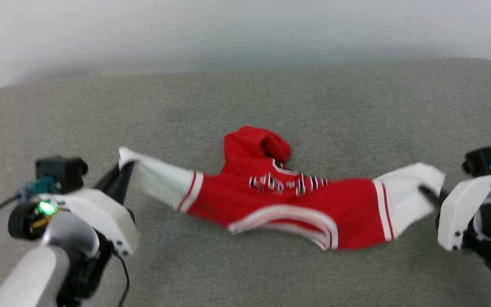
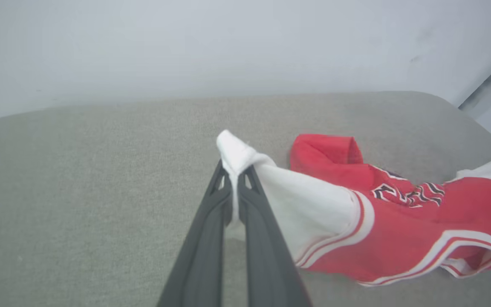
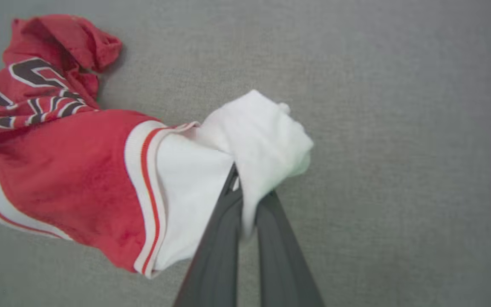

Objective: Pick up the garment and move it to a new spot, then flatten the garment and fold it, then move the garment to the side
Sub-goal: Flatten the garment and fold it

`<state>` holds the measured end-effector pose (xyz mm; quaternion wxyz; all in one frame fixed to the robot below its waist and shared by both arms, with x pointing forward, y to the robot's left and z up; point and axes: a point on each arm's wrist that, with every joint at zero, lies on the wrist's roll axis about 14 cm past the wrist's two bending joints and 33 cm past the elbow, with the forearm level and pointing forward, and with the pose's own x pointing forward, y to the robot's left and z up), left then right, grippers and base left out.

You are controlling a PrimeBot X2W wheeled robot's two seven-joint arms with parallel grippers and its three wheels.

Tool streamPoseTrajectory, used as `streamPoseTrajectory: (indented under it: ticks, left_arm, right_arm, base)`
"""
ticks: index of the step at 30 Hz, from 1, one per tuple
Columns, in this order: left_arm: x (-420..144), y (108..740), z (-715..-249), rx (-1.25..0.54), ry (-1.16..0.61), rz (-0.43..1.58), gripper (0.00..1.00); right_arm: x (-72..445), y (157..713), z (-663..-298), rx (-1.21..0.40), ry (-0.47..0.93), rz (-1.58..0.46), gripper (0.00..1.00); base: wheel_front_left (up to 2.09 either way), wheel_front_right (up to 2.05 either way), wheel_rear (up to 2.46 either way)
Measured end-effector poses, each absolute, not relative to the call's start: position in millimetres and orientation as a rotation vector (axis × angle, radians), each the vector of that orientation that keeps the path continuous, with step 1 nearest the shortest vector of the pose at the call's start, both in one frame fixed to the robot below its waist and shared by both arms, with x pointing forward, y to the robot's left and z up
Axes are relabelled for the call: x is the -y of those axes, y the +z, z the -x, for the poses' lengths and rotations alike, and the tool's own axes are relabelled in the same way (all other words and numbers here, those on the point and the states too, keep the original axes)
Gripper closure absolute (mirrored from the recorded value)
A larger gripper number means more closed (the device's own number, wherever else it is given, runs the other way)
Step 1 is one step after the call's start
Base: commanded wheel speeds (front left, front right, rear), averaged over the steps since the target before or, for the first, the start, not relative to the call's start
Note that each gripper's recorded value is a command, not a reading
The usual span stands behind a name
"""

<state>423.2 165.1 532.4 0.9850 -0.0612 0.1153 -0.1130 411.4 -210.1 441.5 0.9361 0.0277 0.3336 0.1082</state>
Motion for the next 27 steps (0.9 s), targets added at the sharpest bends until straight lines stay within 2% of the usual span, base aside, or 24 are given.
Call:
streamPoseTrajectory:
  ticks: [5,11,21,27]
  left_arm:
    - [-167.2,600.3,-456.4,-0.038,-0.226,0.122,1.00]
    - [-164.0,667.5,-497.8,0.137,-0.217,0.135,1.00]
    - [-168.5,735.5,-577.8,0.331,-0.174,0.114,1.00]
    - [-183.6,766.4,-622.2,0.435,-0.136,0.094,1.00]
  right_arm:
    - [219.6,519.2,-447.4,-0.422,0.187,-0.002,1.00]
    - [209.5,601.0,-485.5,-0.202,0.184,0.030,1.00]
    - [197.0,711.8,-561.7,0.099,0.182,0.058,1.00]
    - [199.8,753.9,-606.7,0.233,0.154,0.086,1.00]
  base:
    - [0.00,0.00,0.00]
    - [0.00,0.00,0.00]
    - [0.00,0.00,0.00]
    - [0.00,0.00,0.00]
